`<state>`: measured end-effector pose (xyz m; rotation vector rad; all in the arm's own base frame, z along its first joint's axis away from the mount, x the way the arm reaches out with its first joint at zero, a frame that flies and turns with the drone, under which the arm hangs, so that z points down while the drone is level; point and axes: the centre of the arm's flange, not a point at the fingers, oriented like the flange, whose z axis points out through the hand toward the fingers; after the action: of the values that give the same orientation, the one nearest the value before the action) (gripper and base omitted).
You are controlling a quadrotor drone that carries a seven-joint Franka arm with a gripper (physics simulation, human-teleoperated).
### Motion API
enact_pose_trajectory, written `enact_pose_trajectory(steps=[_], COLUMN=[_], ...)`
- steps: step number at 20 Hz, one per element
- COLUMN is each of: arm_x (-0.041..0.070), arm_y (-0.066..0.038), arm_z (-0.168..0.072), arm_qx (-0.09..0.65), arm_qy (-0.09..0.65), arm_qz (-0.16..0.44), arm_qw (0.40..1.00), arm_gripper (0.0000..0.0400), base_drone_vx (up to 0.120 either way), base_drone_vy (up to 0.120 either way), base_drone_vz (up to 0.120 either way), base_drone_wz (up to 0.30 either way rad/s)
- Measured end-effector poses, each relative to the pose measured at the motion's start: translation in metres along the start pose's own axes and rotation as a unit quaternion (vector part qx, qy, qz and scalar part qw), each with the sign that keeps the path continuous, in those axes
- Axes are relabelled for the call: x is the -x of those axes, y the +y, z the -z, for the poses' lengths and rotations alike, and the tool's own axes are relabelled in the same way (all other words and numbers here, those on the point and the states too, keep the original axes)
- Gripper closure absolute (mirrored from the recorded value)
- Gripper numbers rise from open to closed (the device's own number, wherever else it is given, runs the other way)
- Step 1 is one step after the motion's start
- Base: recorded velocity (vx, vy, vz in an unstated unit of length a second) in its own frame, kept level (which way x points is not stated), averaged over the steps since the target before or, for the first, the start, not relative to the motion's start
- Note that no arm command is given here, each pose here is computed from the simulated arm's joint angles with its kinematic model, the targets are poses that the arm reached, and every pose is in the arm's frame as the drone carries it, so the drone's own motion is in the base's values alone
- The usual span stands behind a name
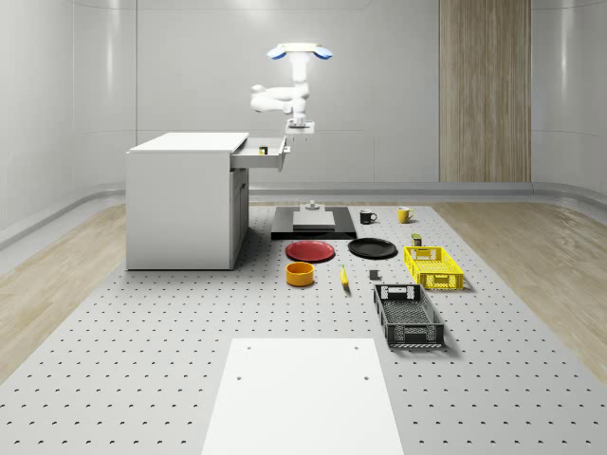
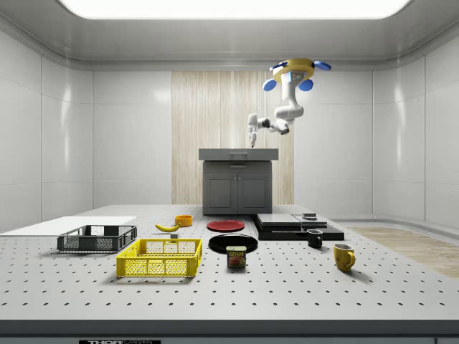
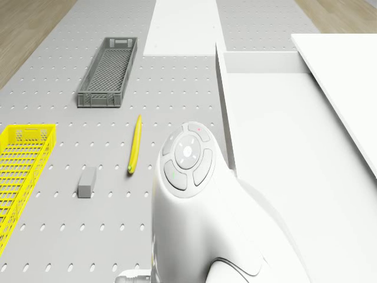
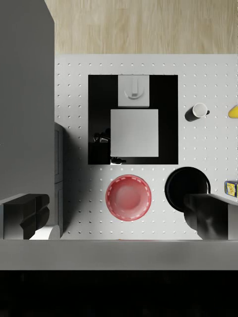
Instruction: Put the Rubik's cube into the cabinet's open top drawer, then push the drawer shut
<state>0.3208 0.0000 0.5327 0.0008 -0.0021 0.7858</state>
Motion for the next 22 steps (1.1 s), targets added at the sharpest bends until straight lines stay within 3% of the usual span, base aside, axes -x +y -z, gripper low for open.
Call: enact_pose_trajectory(steps=[7, 8, 9, 12, 15, 18, 22], arm_x=[0.000, -0.003, 0.006, 0.016, 0.034, 0.050, 0.062], arm_y=[0.000, 0.005, 0.003, -0.009, -0.031, -0.048, -0.061], arm_z=[0.000, -0.002, -0.005, -0.027, -0.052, -0.071, -0.086], arm_qx=[0.000, 0.033, 0.088, 0.253, 0.363, 0.423, 0.464], arm_qy=[0.000, 0.034, 0.090, 0.232, 0.339, 0.407, 0.456], arm_qz=[0.000, 0.004, 0.007, -0.046, -0.040, -0.024, -0.012], arm_qw=[1.000, 0.999, 0.992, 0.938, 0.867, 0.809, 0.759], arm_gripper=[0.0000, 0.0000, 0.0000, 0.0000, 0.0000, 0.0000, 0.0000], base_drone_vx=[0.000, 0.000, 0.000, 0.000, 0.000, 0.000, 0.000], base_drone_vy=[0.120, 0.120, 0.120, 0.080, 0.000, 0.000, 0.000], base_drone_vz=[0.000, 0.000, 0.000, 0.000, 0.000, -0.067, -0.120], base_drone_wz=[0.000, 0.000, 0.000, 0.000, 0.000, 0.000, 0.000])
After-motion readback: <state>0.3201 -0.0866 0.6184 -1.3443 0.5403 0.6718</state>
